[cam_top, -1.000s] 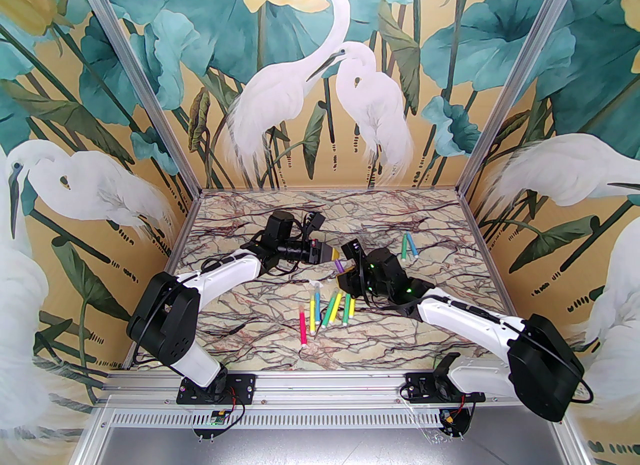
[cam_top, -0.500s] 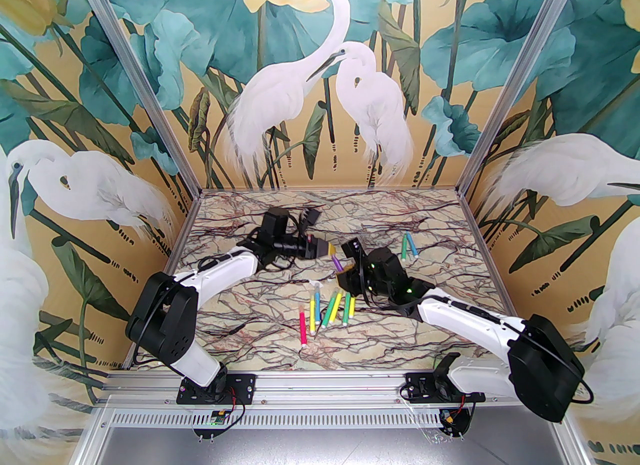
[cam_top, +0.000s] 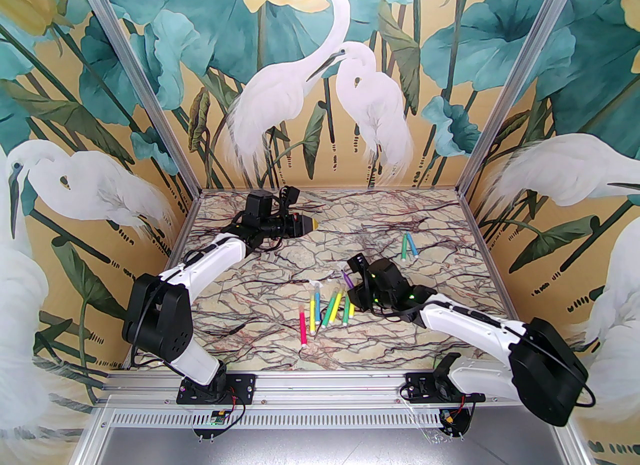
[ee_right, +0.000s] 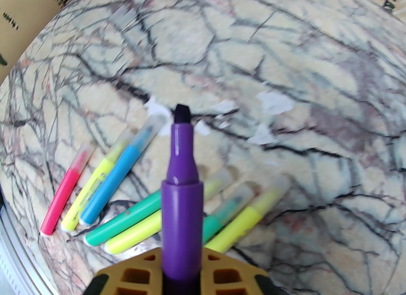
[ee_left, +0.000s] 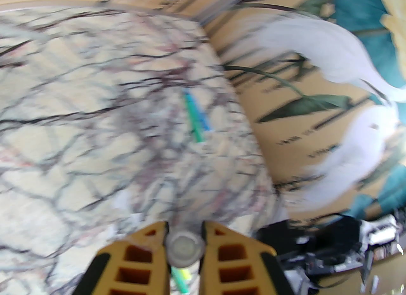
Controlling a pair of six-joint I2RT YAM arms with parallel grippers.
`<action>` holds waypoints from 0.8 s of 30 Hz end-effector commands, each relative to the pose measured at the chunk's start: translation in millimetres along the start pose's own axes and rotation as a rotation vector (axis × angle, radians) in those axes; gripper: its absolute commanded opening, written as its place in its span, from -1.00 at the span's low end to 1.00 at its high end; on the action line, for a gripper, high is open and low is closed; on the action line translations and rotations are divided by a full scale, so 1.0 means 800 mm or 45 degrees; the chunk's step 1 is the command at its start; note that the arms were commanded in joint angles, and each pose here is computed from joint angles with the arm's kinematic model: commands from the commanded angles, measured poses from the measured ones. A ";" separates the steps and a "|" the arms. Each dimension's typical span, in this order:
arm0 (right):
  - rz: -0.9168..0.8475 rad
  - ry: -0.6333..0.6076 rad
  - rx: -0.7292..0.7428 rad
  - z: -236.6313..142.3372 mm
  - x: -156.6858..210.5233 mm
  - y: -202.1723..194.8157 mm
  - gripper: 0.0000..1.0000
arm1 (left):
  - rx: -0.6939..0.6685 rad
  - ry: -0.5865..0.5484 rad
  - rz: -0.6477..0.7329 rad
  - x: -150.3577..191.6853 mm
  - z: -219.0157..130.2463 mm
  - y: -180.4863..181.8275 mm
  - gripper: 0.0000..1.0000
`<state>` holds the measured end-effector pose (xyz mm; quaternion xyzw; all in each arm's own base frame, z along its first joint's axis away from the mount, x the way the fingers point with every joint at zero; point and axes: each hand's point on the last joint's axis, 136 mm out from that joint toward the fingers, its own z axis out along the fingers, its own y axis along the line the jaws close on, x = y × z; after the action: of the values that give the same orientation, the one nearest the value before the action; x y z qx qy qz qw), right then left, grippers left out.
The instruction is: Open the pen caps
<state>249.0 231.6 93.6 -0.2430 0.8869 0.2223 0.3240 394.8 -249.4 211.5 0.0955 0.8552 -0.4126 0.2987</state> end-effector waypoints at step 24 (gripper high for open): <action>0.586 0.093 0.724 0.012 -0.051 -0.253 -1.00 | -0.955 0.438 0.028 0.111 -0.027 0.199 -1.00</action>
<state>391.3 102.2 66.0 0.0324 0.9528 0.0475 0.2981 375.4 -147.3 67.0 0.0496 0.9807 -0.0792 0.1718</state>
